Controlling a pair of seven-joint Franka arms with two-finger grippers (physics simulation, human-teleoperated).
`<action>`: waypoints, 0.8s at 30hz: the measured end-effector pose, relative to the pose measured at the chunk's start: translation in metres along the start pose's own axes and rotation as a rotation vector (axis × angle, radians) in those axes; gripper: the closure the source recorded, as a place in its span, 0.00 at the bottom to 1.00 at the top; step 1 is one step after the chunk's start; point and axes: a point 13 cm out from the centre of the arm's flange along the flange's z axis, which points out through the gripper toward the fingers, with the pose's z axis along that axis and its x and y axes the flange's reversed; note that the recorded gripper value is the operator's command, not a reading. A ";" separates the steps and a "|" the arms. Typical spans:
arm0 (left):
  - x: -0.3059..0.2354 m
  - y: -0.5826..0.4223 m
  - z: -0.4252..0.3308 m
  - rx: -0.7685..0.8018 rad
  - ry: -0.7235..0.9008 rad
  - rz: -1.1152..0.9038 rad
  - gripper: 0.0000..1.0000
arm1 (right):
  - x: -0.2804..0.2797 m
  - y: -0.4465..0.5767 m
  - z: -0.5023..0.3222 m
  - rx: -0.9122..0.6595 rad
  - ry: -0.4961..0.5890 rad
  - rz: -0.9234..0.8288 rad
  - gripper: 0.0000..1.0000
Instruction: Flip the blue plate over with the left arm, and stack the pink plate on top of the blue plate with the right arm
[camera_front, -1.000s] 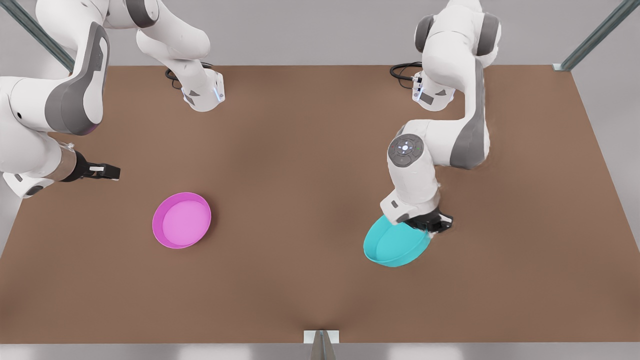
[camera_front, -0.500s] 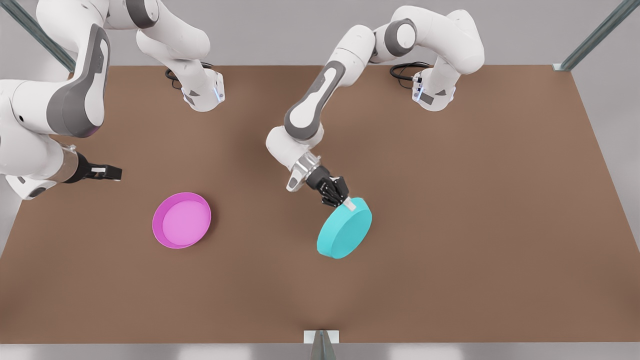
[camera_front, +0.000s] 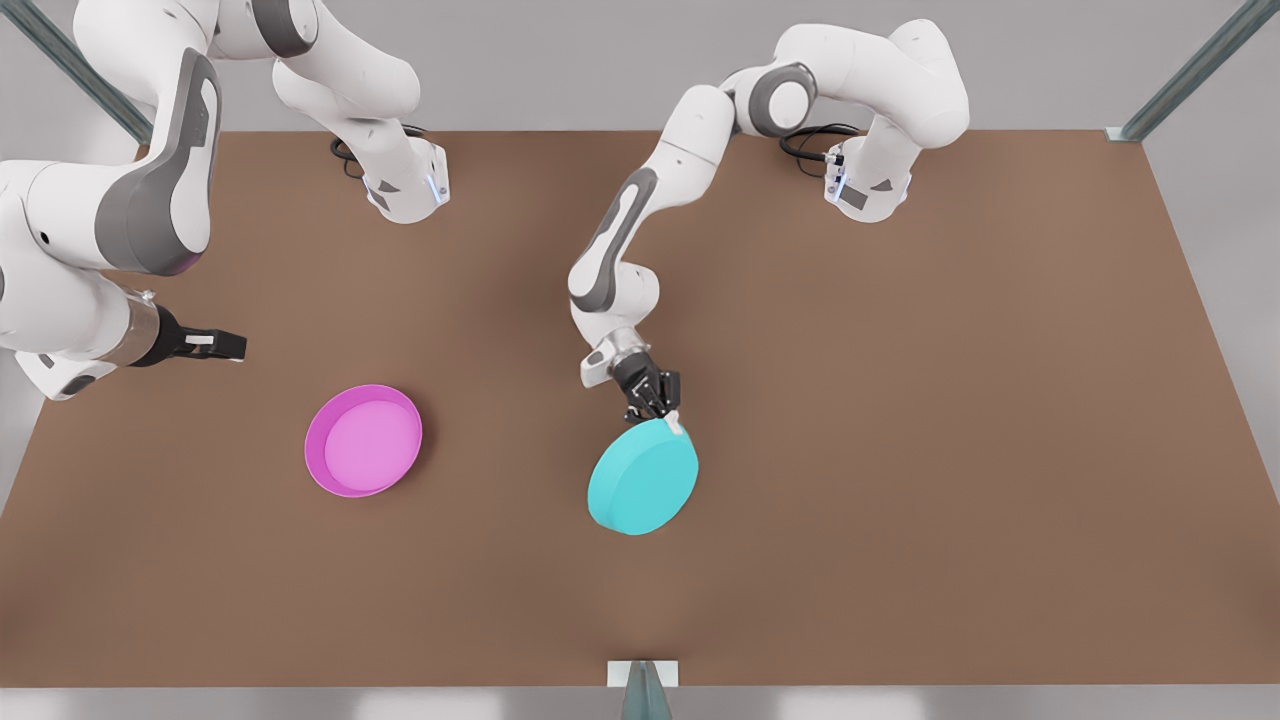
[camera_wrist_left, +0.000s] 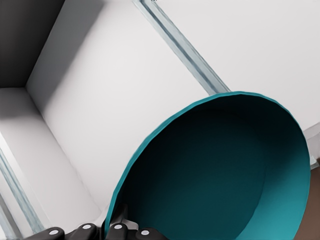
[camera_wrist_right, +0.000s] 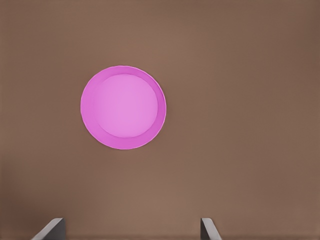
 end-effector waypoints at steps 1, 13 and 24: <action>0.001 -0.001 0.000 0.002 -0.004 -0.041 0.41 | 0.000 0.000 0.000 0.000 0.000 0.000 0.00; 0.004 -0.034 -0.107 0.109 0.192 -0.426 0.19 | 0.000 0.011 -0.008 0.000 -0.017 -0.016 0.00; -0.116 0.114 -0.169 0.030 1.298 -0.574 0.17 | 0.000 0.007 -0.006 0.004 -0.011 -0.009 0.00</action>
